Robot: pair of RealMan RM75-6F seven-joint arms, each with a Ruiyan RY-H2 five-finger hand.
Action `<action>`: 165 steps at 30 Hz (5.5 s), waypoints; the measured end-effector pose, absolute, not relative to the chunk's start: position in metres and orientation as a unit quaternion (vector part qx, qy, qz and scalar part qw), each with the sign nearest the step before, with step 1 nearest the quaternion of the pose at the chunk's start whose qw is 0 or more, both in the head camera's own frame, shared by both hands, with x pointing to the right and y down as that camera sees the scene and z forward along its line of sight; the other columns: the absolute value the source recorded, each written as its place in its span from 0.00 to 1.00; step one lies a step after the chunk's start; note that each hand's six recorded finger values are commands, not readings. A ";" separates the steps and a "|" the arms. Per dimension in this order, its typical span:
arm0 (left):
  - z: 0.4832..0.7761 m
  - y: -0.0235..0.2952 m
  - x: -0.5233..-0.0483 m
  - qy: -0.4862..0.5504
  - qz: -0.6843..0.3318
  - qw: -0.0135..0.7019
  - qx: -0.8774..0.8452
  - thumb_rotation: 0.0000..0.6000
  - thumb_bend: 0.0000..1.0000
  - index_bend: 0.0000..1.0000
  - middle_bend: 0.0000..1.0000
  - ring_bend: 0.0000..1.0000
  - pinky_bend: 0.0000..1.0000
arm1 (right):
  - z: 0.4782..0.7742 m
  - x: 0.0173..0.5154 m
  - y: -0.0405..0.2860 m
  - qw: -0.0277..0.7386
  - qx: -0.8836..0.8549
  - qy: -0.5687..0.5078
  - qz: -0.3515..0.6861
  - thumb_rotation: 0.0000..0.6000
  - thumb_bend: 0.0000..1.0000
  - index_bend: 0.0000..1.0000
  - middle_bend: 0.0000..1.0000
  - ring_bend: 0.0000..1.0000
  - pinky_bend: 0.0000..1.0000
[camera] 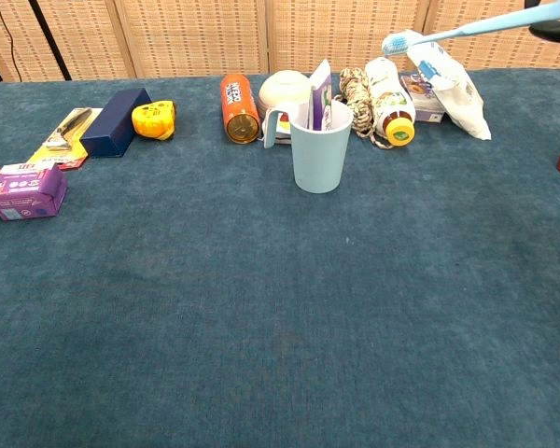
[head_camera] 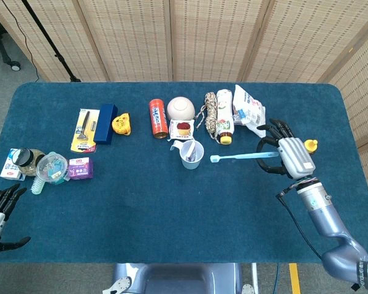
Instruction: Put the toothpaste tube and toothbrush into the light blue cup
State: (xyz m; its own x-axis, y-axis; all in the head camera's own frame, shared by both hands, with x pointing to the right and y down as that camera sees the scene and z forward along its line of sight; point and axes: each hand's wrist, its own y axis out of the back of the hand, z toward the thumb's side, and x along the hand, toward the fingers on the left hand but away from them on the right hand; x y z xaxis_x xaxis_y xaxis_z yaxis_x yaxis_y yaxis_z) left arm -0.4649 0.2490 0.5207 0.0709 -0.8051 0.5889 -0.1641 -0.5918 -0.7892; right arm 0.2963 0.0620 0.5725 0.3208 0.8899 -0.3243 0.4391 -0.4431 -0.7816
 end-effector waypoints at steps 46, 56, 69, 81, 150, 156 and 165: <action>0.523 0.245 -0.470 0.359 -0.583 0.267 -0.678 1.00 0.00 0.00 0.00 0.00 0.00 | 0.591 0.154 0.018 0.566 -0.631 -0.286 0.446 1.00 0.39 0.64 0.23 0.00 0.06; 0.523 0.246 -0.470 0.359 -0.584 0.267 -0.677 1.00 0.00 0.00 0.00 0.00 0.00 | 0.580 0.149 0.010 0.599 -0.608 -0.288 0.434 1.00 0.39 0.65 0.23 0.00 0.07; 0.523 0.245 -0.471 0.359 -0.584 0.266 -0.677 1.00 0.00 0.00 0.00 0.00 0.00 | 0.578 0.153 0.005 0.654 -0.560 -0.265 0.434 1.00 0.39 0.65 0.25 0.01 0.09; 0.524 0.245 -0.471 0.359 -0.584 0.264 -0.678 1.00 0.00 0.00 0.00 0.00 0.00 | 0.578 0.132 0.025 0.734 -0.520 -0.204 0.386 1.00 0.39 0.65 0.25 0.02 0.12; 0.522 0.245 -0.475 0.362 -0.583 0.260 -0.679 1.00 0.00 0.00 0.00 0.00 0.00 | 0.578 0.128 0.038 0.808 -0.457 -0.142 0.344 1.00 0.40 0.19 0.25 0.04 0.18; 0.520 0.245 -0.476 0.365 -0.581 0.260 -0.679 1.00 0.00 0.00 0.00 0.00 0.00 | 0.554 0.160 0.031 0.785 -0.471 -0.200 0.349 1.00 0.40 0.20 0.23 0.04 0.18; 0.518 0.248 -0.475 0.363 -0.580 0.266 -0.679 1.00 0.00 0.00 0.00 0.00 0.00 | 0.529 0.243 0.033 0.684 -0.528 -0.313 0.395 1.00 0.04 0.03 0.01 0.00 0.01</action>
State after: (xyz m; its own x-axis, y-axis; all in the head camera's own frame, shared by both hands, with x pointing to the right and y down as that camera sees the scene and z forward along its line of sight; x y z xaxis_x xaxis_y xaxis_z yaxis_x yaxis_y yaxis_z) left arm -0.4749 0.2478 0.5179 0.0644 -0.8015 0.5946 -0.1854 -0.5950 -0.7820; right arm 0.2428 0.0333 0.5293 0.4917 0.8707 0.0108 -0.2099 0.1306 -0.9690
